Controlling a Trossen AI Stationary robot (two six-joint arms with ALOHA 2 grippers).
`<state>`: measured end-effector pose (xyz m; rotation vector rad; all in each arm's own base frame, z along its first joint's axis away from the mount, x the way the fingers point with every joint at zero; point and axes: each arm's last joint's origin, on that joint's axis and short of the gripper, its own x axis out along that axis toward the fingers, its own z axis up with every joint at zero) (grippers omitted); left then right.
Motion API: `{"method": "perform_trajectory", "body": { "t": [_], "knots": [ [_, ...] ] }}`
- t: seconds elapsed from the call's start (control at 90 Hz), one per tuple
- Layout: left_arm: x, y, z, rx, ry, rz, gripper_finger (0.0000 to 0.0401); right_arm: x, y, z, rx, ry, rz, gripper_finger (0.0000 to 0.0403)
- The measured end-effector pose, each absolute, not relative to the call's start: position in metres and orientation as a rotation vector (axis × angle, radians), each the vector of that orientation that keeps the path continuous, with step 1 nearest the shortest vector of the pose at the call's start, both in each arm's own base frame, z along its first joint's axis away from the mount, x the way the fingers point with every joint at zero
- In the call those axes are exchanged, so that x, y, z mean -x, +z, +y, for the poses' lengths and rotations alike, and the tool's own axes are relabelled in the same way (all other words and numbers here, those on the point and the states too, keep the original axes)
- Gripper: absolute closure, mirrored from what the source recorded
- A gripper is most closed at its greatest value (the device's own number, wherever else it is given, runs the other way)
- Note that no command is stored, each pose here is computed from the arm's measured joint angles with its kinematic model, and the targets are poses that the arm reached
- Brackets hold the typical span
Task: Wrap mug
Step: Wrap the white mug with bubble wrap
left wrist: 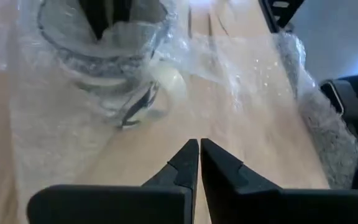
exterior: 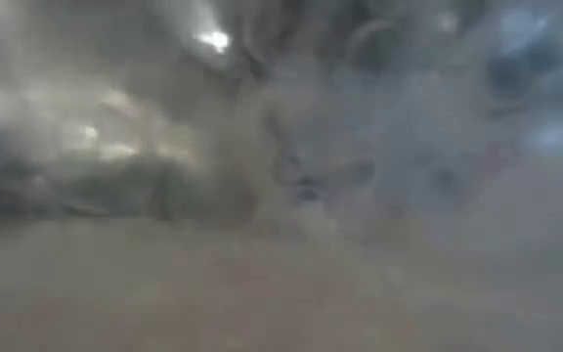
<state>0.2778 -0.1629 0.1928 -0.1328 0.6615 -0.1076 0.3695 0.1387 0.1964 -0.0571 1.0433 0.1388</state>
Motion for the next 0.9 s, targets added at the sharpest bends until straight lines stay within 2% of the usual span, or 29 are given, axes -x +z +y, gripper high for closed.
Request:
{"method": "perform_trajectory", "body": {
  "t": [0.267,0.5,0.9],
  "knots": [
    [-0.277,0.189,-0.16,0.144,-0.072,0.694,0.0401,-0.369,0.196,0.139,0.058,0.139,1.046,0.04],
    [-0.267,0.169,-0.154,0.078,0.044,0.859,0.0401,-0.369,0.196,0.139,0.051,0.151,1.049,0.04],
    [-0.287,0.124,-0.159,0.002,0.129,0.831,0.0401,-0.369,0.196,0.139,0.052,0.147,1.045,0.04]
  ]
}}
